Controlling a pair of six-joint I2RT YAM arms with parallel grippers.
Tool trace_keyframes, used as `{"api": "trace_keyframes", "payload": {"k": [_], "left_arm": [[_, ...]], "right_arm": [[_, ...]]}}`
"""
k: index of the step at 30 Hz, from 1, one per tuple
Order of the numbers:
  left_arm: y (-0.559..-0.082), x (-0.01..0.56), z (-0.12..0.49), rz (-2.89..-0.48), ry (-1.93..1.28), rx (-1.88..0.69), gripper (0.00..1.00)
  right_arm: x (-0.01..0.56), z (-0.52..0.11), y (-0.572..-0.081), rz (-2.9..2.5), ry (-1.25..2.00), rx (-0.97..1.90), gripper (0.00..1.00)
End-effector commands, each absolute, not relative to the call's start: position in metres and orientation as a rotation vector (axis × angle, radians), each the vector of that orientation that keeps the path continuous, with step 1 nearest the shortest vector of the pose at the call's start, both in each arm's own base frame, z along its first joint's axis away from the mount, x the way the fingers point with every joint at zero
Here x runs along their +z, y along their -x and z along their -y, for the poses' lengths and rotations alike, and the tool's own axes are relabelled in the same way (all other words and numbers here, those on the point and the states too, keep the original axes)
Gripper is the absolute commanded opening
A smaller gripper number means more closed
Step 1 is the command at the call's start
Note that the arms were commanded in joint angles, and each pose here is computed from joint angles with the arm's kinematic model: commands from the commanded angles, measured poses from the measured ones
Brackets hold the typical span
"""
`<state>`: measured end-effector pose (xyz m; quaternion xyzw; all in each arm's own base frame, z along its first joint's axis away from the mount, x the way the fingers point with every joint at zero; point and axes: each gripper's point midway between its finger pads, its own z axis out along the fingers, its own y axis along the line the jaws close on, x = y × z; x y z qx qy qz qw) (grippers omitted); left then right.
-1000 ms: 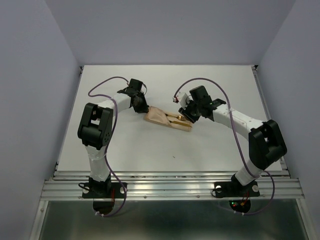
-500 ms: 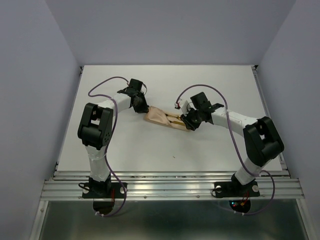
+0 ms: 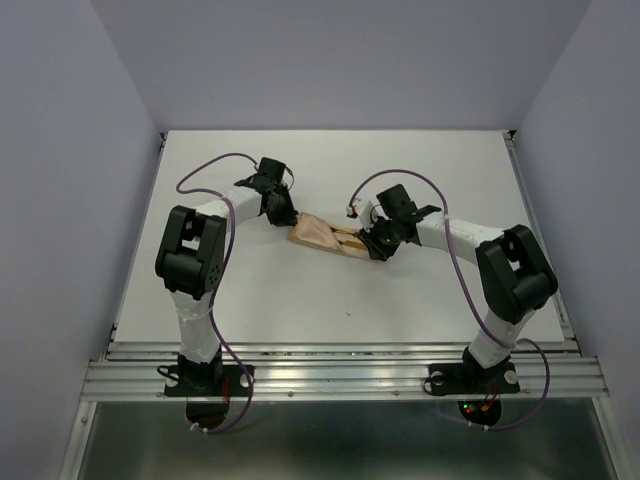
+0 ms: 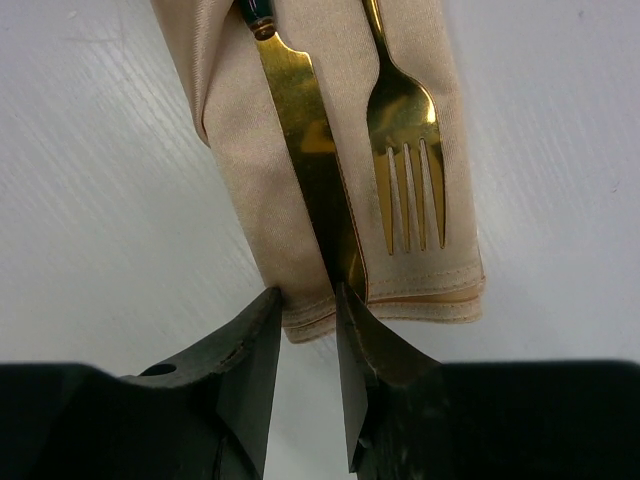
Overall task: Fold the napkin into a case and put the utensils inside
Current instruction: Insert the knife into the folded napkin.
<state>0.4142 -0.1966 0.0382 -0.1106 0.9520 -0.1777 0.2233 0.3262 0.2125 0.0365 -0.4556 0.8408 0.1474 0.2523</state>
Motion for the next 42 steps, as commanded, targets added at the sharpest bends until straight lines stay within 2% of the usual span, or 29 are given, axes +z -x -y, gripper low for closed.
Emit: {"api": "trace_keyframes", "payload": {"k": [1, 7, 16, 24, 42], "left_arm": [[-0.417, 0.049, 0.203, -2.609, 0.27, -0.509, 0.23], [-0.416, 0.044, 0.202, -2.618, 0.27, -0.502, 0.22], [-0.415, 0.044, 0.201, -2.62, 0.268, -0.496, 0.22], [-0.412, 0.04, 0.199, -2.629, 0.264, -0.481, 0.22], [-0.417, 0.044, 0.199, -2.628, 0.26, -0.467, 0.22]], "right_arm": [[0.055, -0.221, -0.347, -2.202, 1.203, 0.389, 0.34], [0.053, -0.221, -0.351, -2.203, 1.195, 0.38, 0.34], [0.079, -0.226, -0.362, -2.123, 1.144, 0.369, 0.34], [0.062, -0.218, -0.367, -2.17, 1.125, 0.303, 0.33], [0.04, -0.222, -0.357, -2.208, 1.161, 0.363, 0.3]]}}
